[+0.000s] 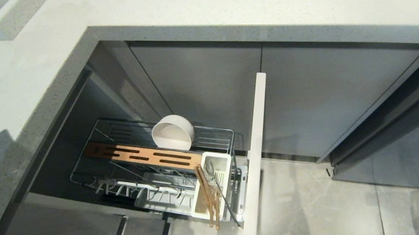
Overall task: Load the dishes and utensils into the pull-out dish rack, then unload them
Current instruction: Pick up the plate and place it in the cupboard
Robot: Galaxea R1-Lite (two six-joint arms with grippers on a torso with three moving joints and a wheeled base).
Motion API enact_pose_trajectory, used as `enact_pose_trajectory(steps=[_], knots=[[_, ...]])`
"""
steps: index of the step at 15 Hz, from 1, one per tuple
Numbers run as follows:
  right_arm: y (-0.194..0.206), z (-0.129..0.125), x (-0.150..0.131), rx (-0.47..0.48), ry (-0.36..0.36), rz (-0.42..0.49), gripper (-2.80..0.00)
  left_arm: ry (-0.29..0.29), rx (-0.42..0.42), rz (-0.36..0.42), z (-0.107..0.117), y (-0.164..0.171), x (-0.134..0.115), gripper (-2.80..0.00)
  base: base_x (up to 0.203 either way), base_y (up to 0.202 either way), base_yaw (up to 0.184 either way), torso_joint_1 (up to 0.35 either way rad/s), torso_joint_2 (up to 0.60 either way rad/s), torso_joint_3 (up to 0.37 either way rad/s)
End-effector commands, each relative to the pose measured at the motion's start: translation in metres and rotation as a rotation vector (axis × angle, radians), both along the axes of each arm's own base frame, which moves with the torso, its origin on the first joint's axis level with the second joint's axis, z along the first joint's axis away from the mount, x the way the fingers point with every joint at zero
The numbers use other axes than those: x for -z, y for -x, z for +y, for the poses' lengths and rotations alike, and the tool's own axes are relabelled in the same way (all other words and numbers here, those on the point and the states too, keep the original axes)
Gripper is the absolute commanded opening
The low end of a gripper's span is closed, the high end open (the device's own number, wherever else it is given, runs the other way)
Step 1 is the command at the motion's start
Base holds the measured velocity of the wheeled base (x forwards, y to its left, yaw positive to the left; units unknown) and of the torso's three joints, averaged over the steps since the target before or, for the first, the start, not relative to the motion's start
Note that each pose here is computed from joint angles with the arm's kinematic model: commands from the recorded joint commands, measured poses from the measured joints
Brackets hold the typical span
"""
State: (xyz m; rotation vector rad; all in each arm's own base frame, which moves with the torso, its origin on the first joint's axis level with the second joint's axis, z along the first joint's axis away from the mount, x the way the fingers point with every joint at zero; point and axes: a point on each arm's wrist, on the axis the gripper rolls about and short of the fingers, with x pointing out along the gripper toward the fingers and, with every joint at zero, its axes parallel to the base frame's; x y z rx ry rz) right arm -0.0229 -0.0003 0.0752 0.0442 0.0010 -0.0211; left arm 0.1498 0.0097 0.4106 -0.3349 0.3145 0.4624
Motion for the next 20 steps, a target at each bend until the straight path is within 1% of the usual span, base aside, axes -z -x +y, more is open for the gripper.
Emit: enact_pose_trajectory(steps=[1, 3, 4, 6, 8, 9, 13, 16, 20], knots=[[0.000, 0.000, 0.000, 0.000, 0.000, 0.003, -2.80, -0.029, -0.122, 0.025, 0.021, -0.008, 0.003, -2.80, 0.000, 0.000, 0.000, 0.000, 0.00, 0.000], [0.000, 0.000, 0.000, 0.000, 0.000, 0.002, -2.80, -0.078, -0.217, 0.078, 0.047, -0.031, 0.010, -2.80, 0.000, 0.000, 0.000, 0.000, 0.00, 0.000], [0.000, 0.000, 0.000, 0.000, 0.000, 0.003, -2.80, -0.098, -0.239, 0.104, 0.058, -0.044, 0.015, -2.80, 0.000, 0.000, 0.000, 0.000, 0.00, 0.000], [0.000, 0.000, 0.000, 0.000, 0.000, 0.002, -2.80, -0.125, -0.264, 0.141, 0.074, -0.063, 0.023, -2.80, 0.000, 0.000, 0.000, 0.000, 0.00, 0.000], [0.000, 0.000, 0.000, 0.000, 0.000, 0.002, -2.80, -0.126, -0.278, 0.174, 0.083, -0.074, 0.030, -2.80, 0.000, 0.000, 0.000, 0.000, 0.00, 0.000], [0.000, 0.000, 0.000, 0.000, 0.000, 0.003, -2.80, -0.122, -0.278, 0.183, 0.084, -0.077, 0.033, 0.00, 0.000, 0.000, 0.000, 0.000, 0.00, 0.000], [0.000, 0.000, 0.000, -0.001, 0.000, 0.002, -2.80, -0.127, -0.284, 0.163, 0.085, -0.078, 0.031, 0.00, 0.000, 0.000, 0.000, 0.000, 0.00, 0.000], [0.000, 0.000, 0.000, 0.000, 0.000, 0.002, -2.80, -0.122, -0.298, 0.173, 0.090, -0.079, 0.033, 0.00, 0.000, 0.000, 0.000, 0.000, 0.00, 0.000], [0.000, 0.000, 0.000, -0.001, 0.000, 0.002, -2.80, -0.107, -0.356, 0.193, 0.105, -0.077, 0.038, 0.00, 0.000, 0.000, 0.000, 0.000, 0.00, 0.000]])
